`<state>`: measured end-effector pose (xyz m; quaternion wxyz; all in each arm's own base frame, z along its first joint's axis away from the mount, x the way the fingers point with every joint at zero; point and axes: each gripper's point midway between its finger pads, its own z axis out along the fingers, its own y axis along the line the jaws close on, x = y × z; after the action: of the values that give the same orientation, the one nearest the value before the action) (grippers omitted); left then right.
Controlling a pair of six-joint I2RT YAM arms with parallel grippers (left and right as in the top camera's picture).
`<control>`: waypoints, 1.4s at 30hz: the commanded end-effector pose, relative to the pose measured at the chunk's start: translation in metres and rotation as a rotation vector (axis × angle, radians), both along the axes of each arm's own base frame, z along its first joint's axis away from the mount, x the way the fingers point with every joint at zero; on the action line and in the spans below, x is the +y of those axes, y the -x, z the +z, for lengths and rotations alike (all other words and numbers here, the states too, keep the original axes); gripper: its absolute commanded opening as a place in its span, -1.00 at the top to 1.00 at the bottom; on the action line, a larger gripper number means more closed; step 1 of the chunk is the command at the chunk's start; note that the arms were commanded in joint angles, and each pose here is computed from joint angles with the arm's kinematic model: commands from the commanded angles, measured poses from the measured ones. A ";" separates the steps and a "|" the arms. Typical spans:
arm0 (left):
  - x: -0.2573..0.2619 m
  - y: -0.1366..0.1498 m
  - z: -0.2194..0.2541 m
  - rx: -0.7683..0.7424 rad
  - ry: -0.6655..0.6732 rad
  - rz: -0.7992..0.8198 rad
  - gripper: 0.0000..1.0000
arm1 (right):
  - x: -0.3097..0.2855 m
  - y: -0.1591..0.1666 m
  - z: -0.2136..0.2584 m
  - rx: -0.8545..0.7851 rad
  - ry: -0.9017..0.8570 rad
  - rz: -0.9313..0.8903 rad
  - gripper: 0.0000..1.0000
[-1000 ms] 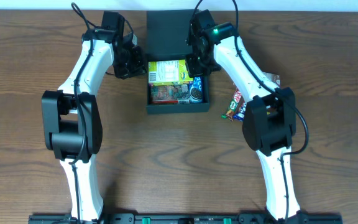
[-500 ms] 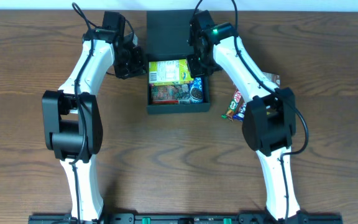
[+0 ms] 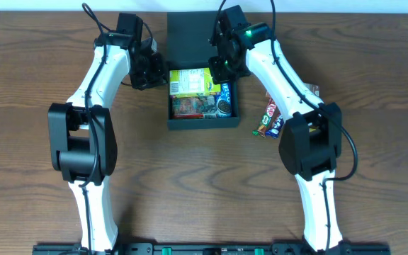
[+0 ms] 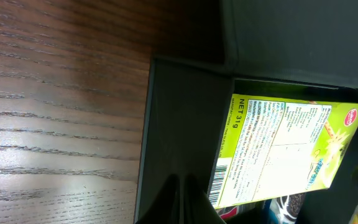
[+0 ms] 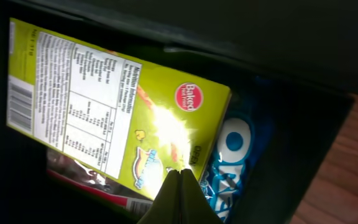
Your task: Pack container
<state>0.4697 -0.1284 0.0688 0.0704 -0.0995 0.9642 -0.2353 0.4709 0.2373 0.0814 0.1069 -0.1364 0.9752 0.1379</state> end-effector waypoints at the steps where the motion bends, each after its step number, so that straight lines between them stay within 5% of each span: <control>1: -0.006 0.004 -0.006 0.018 0.002 -0.010 0.88 | -0.005 -0.004 0.015 -0.038 -0.006 0.007 0.97; 42: -0.006 0.004 -0.005 0.020 0.004 -0.007 0.89 | -0.006 -0.005 -0.019 0.029 -0.036 0.034 0.97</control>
<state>0.4697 -0.1284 0.0688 0.0701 -0.1006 0.9641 -0.2354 0.4818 0.2246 0.0752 0.1075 -0.1342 0.9725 0.1569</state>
